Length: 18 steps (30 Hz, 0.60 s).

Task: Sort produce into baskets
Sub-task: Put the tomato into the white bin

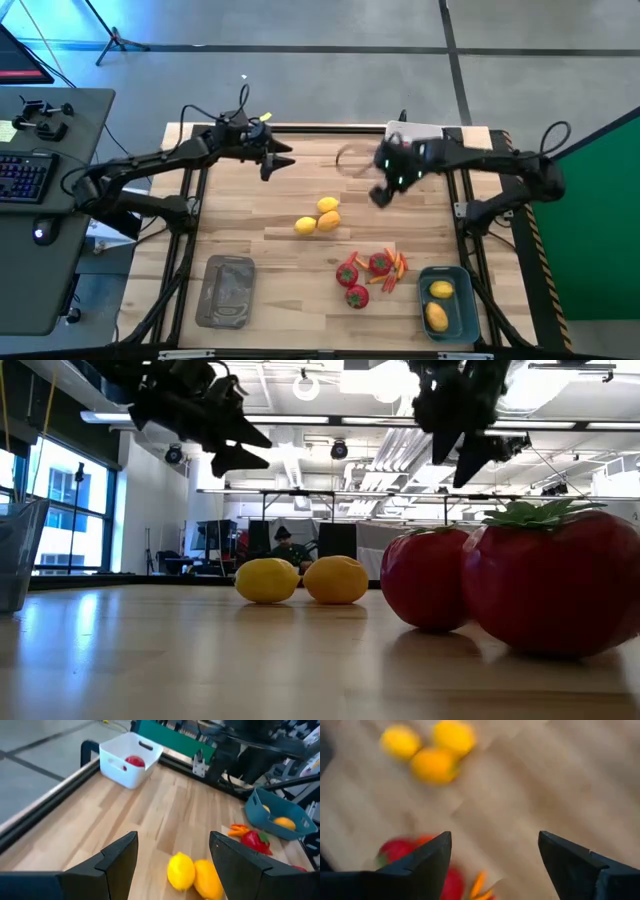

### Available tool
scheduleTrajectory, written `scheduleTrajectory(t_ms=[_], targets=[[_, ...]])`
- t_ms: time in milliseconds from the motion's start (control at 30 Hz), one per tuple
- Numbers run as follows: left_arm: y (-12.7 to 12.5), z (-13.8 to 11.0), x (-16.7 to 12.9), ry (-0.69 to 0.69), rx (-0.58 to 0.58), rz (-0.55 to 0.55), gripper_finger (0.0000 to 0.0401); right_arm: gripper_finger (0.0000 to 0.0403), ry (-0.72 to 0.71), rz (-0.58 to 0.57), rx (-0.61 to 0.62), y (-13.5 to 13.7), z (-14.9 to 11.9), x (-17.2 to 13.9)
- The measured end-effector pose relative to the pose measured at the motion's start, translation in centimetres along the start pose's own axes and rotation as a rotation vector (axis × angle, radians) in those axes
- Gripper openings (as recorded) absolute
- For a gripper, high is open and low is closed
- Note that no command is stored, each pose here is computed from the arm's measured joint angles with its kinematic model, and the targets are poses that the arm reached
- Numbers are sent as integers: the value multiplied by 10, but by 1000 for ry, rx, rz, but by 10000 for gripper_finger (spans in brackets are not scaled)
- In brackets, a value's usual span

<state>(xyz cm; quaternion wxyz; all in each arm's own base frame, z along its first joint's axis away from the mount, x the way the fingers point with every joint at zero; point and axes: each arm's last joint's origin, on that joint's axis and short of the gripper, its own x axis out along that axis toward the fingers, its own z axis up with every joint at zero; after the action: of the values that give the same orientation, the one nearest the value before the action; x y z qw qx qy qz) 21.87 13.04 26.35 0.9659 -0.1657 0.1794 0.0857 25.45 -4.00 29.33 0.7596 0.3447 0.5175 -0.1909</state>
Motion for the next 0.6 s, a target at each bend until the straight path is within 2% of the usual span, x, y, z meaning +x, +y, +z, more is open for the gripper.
scheduleTrajectory(t_ms=[233,400,600], targets=[[-6,0,-9,15,40,-8,232,261,115,118,-15,62,-59,5],[-6,-1,-9,20,30,-8,232,259,167,137,19,84,-86,12],[-6,-1,-9,20,72,-8,232,281,237,85,-43,102,-103,40]])
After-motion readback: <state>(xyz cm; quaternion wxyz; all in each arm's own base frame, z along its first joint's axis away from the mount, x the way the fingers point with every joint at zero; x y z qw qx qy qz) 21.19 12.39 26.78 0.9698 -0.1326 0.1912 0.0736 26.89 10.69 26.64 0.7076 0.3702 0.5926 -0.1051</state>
